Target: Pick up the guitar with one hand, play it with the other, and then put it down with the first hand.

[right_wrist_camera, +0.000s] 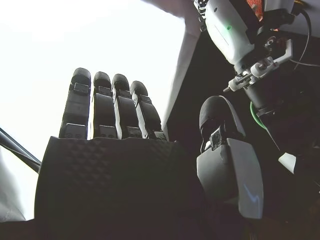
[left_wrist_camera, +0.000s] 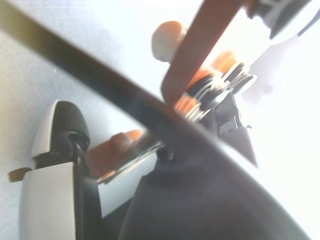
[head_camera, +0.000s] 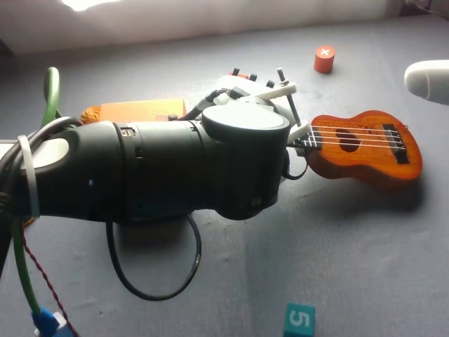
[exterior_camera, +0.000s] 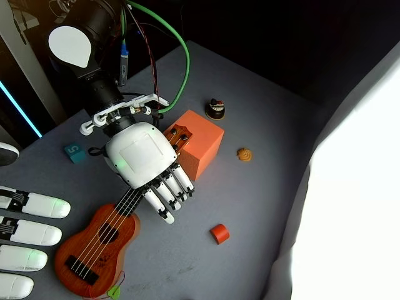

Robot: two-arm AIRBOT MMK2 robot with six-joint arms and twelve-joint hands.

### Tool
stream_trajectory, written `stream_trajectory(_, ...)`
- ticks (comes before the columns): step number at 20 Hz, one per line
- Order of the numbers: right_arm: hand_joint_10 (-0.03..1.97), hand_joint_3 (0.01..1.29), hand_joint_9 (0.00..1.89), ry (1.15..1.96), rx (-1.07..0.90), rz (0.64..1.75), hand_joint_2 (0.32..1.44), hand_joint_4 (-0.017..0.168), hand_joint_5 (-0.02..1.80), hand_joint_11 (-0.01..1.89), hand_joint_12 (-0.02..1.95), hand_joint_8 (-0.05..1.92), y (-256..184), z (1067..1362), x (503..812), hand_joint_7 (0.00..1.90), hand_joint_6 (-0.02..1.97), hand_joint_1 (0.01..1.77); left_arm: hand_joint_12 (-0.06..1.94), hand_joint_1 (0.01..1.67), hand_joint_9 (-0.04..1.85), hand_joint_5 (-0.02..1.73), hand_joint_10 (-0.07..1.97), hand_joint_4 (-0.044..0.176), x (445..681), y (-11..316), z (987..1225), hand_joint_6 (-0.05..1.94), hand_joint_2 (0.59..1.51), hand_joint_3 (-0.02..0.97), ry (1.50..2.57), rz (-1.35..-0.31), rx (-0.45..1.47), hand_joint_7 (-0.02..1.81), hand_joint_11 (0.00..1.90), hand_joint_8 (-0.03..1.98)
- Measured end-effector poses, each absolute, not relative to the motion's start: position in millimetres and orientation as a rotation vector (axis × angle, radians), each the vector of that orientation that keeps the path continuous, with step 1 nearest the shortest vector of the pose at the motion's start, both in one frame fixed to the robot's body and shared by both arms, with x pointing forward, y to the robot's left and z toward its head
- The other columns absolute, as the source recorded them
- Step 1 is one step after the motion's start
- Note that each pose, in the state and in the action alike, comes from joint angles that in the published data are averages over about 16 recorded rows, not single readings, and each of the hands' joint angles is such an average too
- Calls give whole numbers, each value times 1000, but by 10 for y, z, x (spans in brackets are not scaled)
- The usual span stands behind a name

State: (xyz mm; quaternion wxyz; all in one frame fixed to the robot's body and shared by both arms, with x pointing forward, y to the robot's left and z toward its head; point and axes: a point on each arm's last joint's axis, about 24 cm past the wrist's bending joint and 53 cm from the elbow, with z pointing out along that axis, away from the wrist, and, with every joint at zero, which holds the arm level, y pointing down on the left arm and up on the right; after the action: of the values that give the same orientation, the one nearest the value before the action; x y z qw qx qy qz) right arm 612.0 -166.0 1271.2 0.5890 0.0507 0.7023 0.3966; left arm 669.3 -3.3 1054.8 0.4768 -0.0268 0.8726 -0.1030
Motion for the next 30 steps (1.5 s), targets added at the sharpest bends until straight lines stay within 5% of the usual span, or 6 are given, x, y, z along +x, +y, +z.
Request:
stream_trajectory(5,6,17,13,1635,117,924,1293,-3,21,20,2,14,-1656,12715,6118,32,30,72,1779,1025,662,584,1593,2,6659,-79,10542,1329,1061,8,2137,-266,-60,639,576,1519)
stream_trajectory(8,6,17,13,1634,116,924,1293,-3,21,20,2,14,-1655,12717,6117,34,30,75,1899,1114,883,786,1876,12,6618,-111,10545,1686,1061,8,2144,-282,-55,843,859,1843)
stream_trajectory(11,6,17,13,1634,115,923,1293,-3,21,20,2,14,-1653,12719,6117,35,30,76,1916,1202,1125,980,1927,19,6569,-128,10563,1907,1064,8,2154,-300,-54,1070,1129,1941)
stream_trajectory(17,6,17,15,1626,91,932,1293,-2,21,20,3,14,-1676,12742,6134,40,30,76,1918,1362,1466,1278,1935,32,6469,-146,10711,1924,1085,7,2170,-343,-48,1374,1490,1967)
stream_trajectory(24,7,17,16,1624,14,1009,1293,-1,21,20,3,14,-1698,12792,6119,45,31,74,1915,1448,1454,1307,1937,35,6384,-75,11020,1906,1087,0,2174,-390,-53,1352,1490,1979)
stream_trajectory(30,6,17,17,1723,-92,1086,1293,-1,21,19,3,14,-1647,12628,5987,55,31,77,1912,1468,1433,1295,1939,32,6322,18,11234,1892,1088,-9,2178,-438,-72,1335,1471,1980)
